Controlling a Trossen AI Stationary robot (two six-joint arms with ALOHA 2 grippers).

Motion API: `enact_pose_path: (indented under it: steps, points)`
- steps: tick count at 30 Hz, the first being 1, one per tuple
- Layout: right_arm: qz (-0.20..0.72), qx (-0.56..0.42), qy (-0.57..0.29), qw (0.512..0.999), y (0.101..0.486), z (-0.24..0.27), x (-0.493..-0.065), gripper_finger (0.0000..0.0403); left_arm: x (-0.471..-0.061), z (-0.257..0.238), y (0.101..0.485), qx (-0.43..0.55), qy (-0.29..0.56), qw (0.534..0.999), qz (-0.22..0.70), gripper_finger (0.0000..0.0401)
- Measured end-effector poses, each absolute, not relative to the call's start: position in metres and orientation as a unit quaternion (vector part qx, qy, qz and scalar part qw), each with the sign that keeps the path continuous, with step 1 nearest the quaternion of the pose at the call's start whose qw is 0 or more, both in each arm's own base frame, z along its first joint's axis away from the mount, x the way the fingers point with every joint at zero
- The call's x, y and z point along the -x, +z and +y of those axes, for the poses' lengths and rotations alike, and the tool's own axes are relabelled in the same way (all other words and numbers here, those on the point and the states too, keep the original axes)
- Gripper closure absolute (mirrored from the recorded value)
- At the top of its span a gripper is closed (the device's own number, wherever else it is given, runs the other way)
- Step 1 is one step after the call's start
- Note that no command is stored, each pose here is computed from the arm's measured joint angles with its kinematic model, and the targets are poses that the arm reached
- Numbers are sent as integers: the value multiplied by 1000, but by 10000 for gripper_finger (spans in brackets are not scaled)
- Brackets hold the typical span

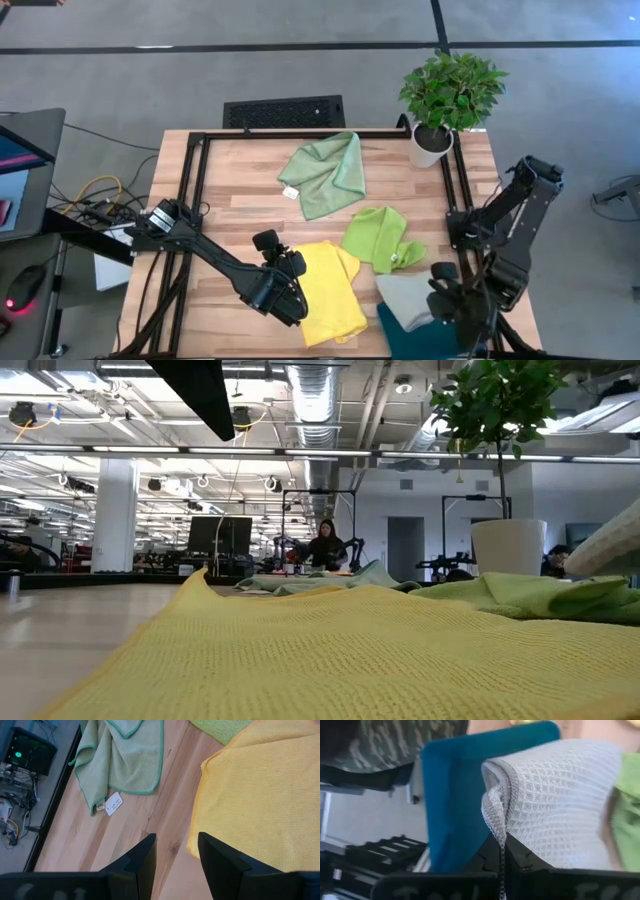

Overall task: Fold microfiber towels
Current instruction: Put the gray towel in the bin

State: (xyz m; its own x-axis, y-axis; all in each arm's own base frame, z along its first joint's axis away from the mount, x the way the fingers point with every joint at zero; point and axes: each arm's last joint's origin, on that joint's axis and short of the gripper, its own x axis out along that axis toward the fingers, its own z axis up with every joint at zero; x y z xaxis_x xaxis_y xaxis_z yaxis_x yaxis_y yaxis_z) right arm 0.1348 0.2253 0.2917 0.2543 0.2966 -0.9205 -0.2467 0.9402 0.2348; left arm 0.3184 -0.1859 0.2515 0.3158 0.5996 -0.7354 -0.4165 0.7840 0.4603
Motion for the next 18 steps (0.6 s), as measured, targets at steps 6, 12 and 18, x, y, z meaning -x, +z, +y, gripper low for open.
enact_pose_path:
  steps: [6, 12, 18]
  points:
    - [566, -46, 191, 801, 278, 234, -133, 389, -319, -186, 252, -92, 315, 805, 493, 262]
    - [576, -76, 173, 796, 256, 235, -131, 390, -318, -186, 251, -87, 312, 803, 500, 262]
    - [588, -98, 166, 786, 245, 238, -123, 388, -318, -186, 251, -87, 312, 803, 501, 262]
